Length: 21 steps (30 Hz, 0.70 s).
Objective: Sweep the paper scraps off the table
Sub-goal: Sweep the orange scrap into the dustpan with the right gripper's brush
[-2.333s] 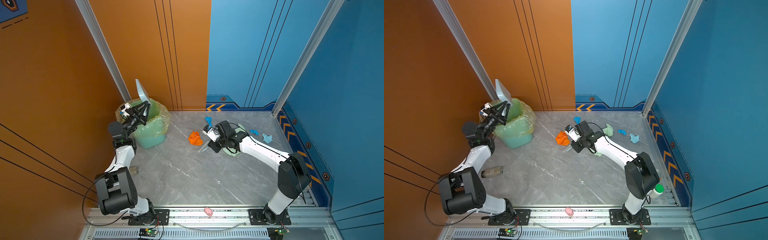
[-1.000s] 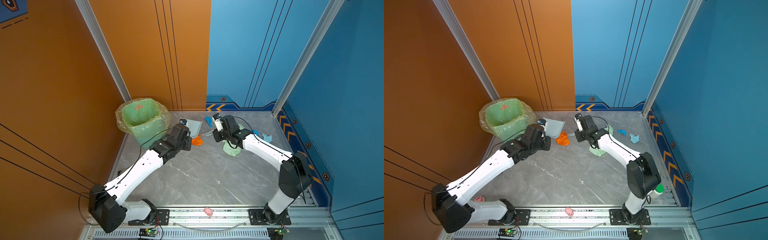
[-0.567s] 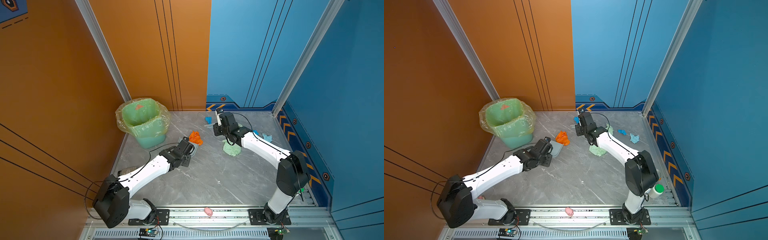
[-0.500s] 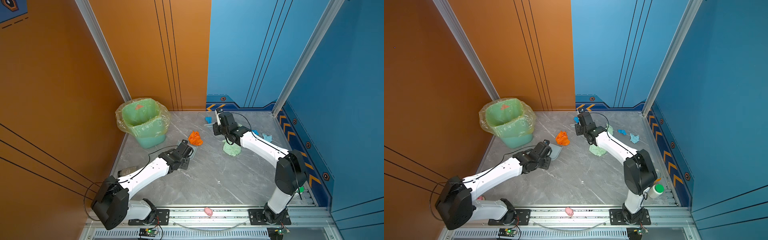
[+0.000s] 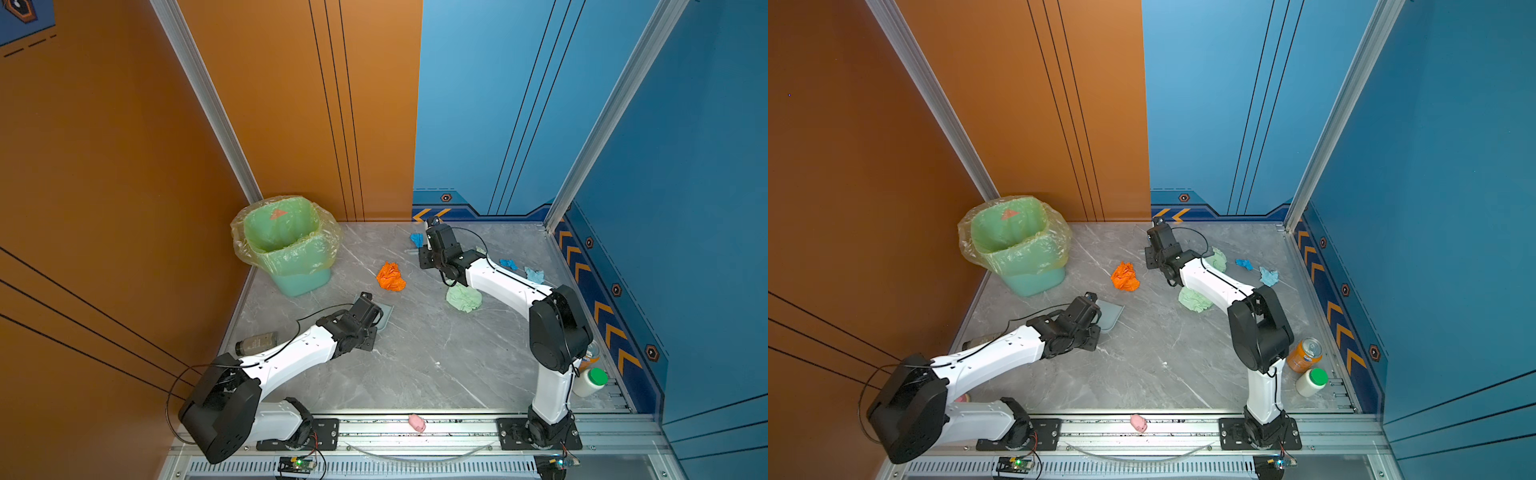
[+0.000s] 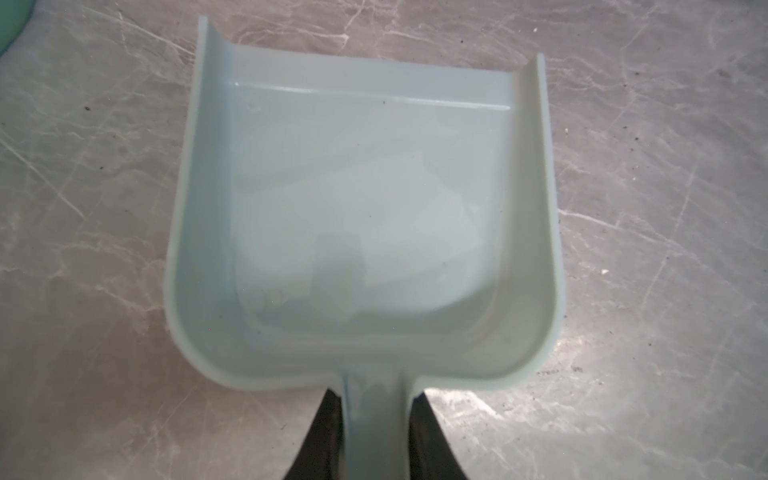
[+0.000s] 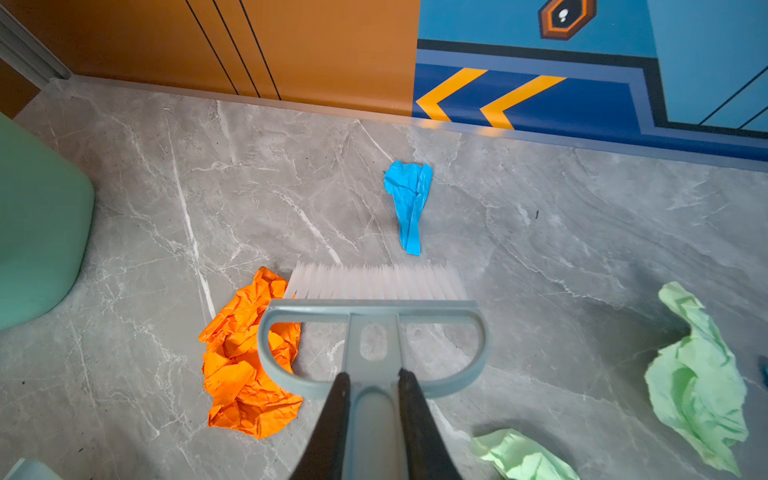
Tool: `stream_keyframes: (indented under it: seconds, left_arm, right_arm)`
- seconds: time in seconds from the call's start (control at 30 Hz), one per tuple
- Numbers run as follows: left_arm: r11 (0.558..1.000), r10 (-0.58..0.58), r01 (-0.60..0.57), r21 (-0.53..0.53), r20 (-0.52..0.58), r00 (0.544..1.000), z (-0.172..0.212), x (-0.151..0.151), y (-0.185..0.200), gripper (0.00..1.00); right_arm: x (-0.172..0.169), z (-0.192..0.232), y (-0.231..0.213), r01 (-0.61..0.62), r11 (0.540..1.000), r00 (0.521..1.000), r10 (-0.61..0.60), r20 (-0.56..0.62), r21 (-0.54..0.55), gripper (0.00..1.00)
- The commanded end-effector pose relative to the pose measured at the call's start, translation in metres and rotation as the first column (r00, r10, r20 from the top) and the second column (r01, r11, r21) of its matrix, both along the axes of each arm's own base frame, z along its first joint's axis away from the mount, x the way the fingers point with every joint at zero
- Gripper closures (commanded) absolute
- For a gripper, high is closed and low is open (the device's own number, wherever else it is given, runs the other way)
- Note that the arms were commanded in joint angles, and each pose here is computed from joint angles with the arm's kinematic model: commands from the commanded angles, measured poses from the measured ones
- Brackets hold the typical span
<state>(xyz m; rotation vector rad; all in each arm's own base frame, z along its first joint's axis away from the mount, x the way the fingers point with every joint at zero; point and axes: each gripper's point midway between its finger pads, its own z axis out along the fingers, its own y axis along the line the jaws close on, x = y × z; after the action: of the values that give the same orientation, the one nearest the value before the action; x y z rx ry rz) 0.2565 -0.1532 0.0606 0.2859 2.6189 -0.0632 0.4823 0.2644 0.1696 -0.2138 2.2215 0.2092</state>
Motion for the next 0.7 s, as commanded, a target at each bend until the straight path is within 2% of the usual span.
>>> stream_keyframes:
  seconds: [0.0,0.37,0.67]
  left_arm:
    - [0.999,-0.005,0.004,-0.037,-0.019,1.0,-0.008,-0.001,-0.01,1.0]
    - [0.998,0.008,-0.011,-0.066,-0.038,0.999,-0.027,0.008,-0.023,1.0]
    - [0.997,0.035,-0.038,-0.062,-0.052,0.998,-0.037,0.014,-0.027,1.0]
  right_arm:
    - [0.003,0.0,0.01,0.005,1.0,1.0,-0.005,-0.001,0.005,1.0]
    - [-0.005,-0.036,0.021,-0.049,0.993,0.996,0.041,-0.075,-0.112,1.0]
    - [-0.038,-0.07,0.035,-0.172,0.955,0.976,0.132,-0.172,-0.244,1.0]
